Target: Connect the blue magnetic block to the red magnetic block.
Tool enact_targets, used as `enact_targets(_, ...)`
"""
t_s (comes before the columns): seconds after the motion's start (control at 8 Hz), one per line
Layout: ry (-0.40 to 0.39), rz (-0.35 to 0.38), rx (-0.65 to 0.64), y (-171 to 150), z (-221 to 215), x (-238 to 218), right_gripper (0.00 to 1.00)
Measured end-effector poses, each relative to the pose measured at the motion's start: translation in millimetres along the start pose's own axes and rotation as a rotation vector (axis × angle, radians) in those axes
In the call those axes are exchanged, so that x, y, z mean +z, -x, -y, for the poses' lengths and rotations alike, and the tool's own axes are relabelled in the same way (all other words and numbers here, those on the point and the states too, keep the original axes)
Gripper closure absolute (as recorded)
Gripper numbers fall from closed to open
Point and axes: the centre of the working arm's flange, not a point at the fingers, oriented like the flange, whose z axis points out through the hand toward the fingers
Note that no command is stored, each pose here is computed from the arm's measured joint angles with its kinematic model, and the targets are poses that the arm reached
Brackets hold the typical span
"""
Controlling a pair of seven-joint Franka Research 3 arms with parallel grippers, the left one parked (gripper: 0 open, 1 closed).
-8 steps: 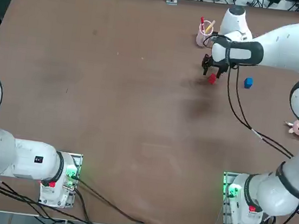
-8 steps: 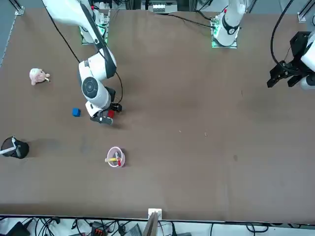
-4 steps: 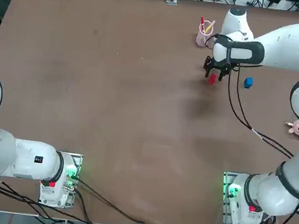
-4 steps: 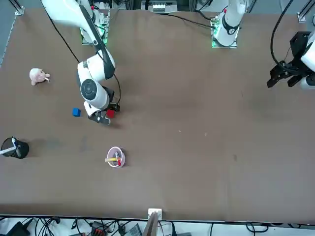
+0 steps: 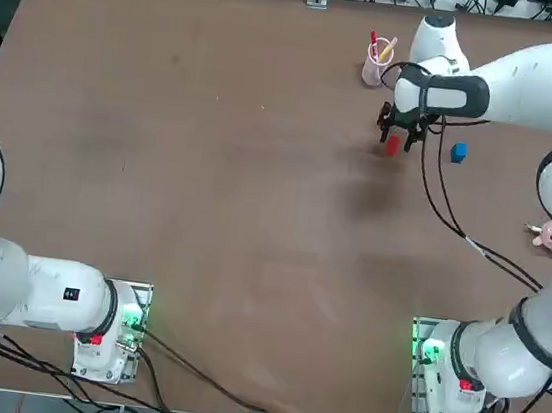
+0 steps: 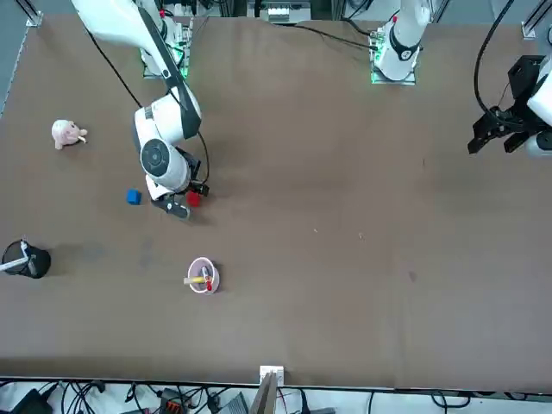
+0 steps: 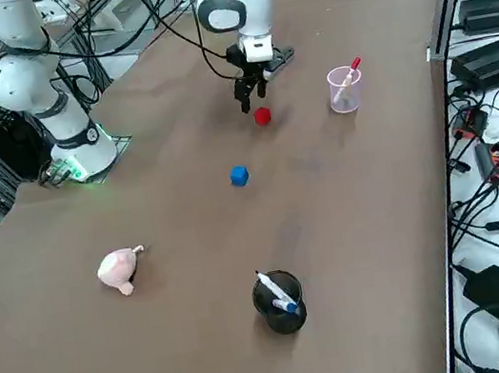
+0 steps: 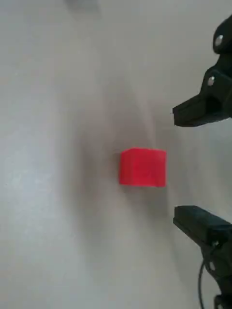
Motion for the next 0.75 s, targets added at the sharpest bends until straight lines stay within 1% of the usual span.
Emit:
enact_targets(0.38, -0.026, -0.039, -0.012, -5, 3, 5, 0.0)
enact_targets(0.75, -0.003, -0.026, -0.089, -4, 1, 26, 0.0)
